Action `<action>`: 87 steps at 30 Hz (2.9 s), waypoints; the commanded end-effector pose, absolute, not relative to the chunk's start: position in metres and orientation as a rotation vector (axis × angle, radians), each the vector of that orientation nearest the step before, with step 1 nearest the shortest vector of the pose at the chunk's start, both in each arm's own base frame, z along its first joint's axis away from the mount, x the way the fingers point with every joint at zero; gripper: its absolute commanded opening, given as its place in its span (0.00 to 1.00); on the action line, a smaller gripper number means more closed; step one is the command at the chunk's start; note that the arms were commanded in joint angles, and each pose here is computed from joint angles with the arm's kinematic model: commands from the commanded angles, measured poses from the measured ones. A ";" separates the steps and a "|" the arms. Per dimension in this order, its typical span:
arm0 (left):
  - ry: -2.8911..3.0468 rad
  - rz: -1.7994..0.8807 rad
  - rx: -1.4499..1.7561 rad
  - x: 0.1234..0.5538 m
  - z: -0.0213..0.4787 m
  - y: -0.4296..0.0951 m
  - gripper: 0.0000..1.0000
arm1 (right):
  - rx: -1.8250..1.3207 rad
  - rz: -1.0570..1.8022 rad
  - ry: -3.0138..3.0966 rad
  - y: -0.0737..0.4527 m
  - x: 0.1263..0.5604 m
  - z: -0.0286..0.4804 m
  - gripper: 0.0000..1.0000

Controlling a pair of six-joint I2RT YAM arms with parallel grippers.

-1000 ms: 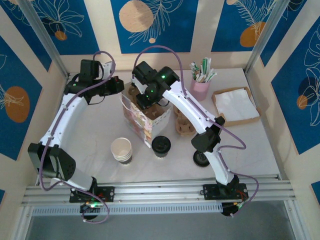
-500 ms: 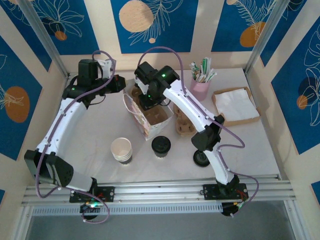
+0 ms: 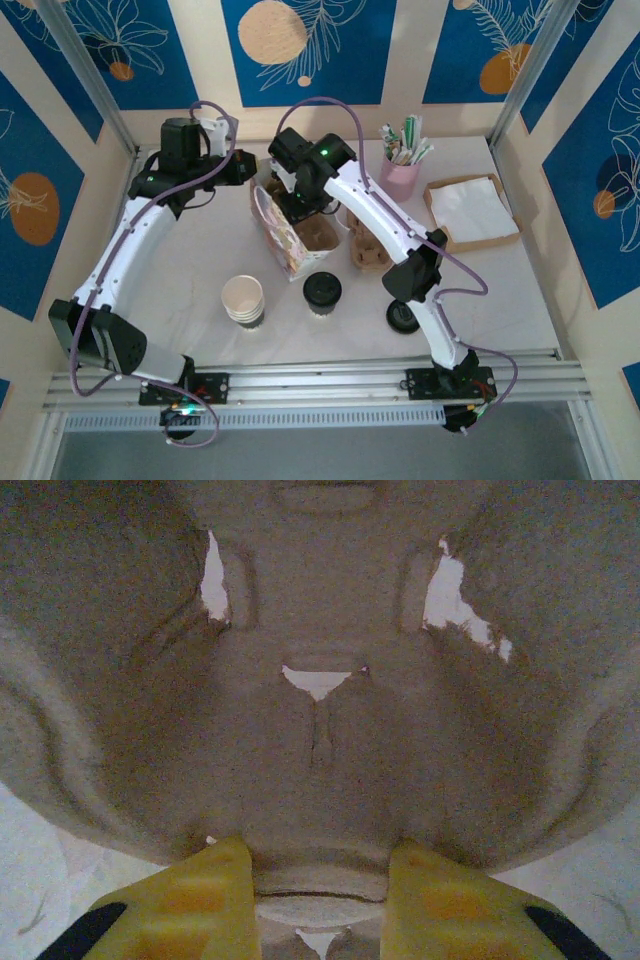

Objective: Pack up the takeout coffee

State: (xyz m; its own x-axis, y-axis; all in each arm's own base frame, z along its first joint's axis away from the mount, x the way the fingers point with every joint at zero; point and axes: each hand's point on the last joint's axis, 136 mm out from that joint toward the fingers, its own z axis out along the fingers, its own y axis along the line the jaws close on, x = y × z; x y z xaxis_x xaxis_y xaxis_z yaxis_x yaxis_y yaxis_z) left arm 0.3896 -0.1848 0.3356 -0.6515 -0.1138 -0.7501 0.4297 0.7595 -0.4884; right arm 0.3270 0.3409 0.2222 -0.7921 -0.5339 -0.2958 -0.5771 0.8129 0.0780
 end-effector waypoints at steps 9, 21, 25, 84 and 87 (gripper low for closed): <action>2.033 -0.868 0.302 0.380 0.360 -0.197 0.00 | -0.845 0.044 2.770 0.334 0.322 0.207 0.27; 2.046 -0.847 0.294 0.377 0.356 -0.193 0.00 | -0.850 -0.093 2.641 0.329 0.322 0.233 0.27; 2.051 -0.848 0.292 0.377 0.354 -0.193 0.00 | -0.848 -0.106 2.611 0.329 0.321 0.240 0.28; 2.056 -0.746 0.203 0.386 0.331 -0.175 0.00 | -0.799 -0.083 2.973 0.327 0.325 0.134 0.28; 2.057 -0.729 0.194 0.386 0.329 -0.171 0.00 | -0.795 -0.080 2.973 0.327 0.325 0.135 0.28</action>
State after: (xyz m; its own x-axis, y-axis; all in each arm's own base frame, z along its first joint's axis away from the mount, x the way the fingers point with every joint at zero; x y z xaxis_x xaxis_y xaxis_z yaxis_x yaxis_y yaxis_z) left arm 0.3901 -0.1727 0.3006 -0.6412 -0.1218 -0.7576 0.3614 0.8230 -0.4383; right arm 0.3322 0.3331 0.1444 -0.8465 -0.5211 -0.1090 -0.5158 0.8535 -0.0742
